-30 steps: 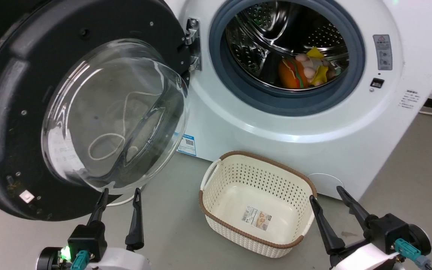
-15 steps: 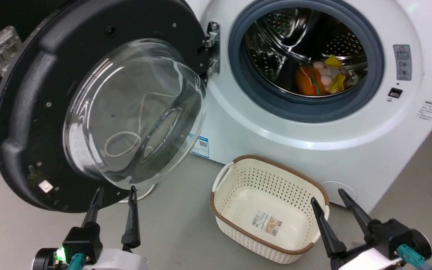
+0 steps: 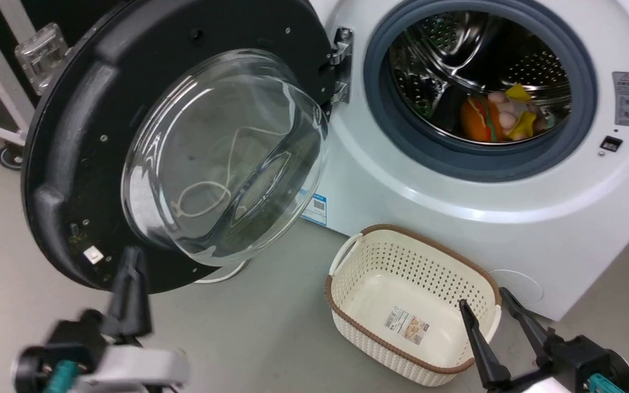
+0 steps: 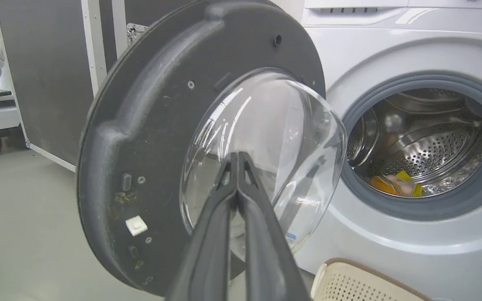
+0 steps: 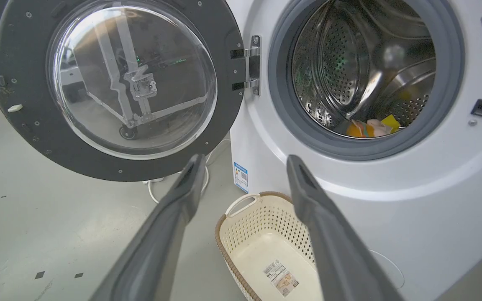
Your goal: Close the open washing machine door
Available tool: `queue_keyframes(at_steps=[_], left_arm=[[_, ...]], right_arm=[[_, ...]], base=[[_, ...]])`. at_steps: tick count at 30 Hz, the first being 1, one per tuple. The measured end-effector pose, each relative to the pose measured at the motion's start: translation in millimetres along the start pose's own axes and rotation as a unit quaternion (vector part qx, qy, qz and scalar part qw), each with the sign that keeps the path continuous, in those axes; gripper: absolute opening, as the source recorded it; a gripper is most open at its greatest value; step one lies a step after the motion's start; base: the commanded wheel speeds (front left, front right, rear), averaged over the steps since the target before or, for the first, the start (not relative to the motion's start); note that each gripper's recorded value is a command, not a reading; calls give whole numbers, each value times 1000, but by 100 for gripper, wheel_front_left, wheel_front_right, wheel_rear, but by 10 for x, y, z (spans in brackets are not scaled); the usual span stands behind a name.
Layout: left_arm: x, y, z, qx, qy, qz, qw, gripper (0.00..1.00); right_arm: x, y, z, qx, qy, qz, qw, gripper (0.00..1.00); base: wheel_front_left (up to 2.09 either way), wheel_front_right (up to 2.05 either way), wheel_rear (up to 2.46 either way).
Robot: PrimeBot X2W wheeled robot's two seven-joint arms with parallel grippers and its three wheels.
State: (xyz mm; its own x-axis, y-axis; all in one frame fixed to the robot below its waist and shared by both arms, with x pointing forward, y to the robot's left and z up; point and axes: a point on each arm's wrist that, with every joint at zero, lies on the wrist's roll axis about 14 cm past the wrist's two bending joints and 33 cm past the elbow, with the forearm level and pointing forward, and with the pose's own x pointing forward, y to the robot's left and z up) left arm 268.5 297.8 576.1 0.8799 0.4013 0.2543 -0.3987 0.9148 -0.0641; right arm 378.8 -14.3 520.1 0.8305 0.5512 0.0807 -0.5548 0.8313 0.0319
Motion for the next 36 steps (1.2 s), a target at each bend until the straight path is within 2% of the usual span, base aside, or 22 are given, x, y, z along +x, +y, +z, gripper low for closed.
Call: queue_keyframes(at_steps=[4,10,11,13,18,20,22,24,29,32,36], left_arm=[[155,210,223,-21,-38,21,999,0],[584,704,619,-40,-90,62,993,0],[806,1039,758,-61,-86,96,990,0],[932,1273,753,-93,-65,126,986,0],[1148,1614,450,-200,46,174,963,0],[1193,1624,302,-265,87,177,944,0],[1213,1586,166,-295,130,171,931,0],[1203,1513,2,-340,174,163,910,0],[1207,1315,-66,-442,216,111,864,0],[1188,1198,5,-469,229,65,851,0],[1030,988,-3,-478,255,10,841,0]], right_arm=[[7,-2,-30,4,0,1,1000,100],[-5,-72,-95,9,4,-7,1000,100],[-22,-121,-128,12,7,-12,1000,100],[-31,-149,-148,15,7,-16,1000,100],[-41,-220,-186,21,8,-23,999,100],[-42,-239,-205,23,9,-25,999,100],[-40,-250,-227,26,10,-26,999,100],[-34,-250,-257,27,13,-23,999,100],[-15,-237,-304,33,15,-18,999,100],[-6,-237,-303,36,13,-17,999,100],[-29,-254,-241,32,5,-21,999,100]], base=[[0,0,0],[0,0,0],[0,0,0],[0,0,0],[0,0,0],[0,0,0],[0,0,0],[0,0,0],[0,0,0],[0,0,0],[0,0,0]])
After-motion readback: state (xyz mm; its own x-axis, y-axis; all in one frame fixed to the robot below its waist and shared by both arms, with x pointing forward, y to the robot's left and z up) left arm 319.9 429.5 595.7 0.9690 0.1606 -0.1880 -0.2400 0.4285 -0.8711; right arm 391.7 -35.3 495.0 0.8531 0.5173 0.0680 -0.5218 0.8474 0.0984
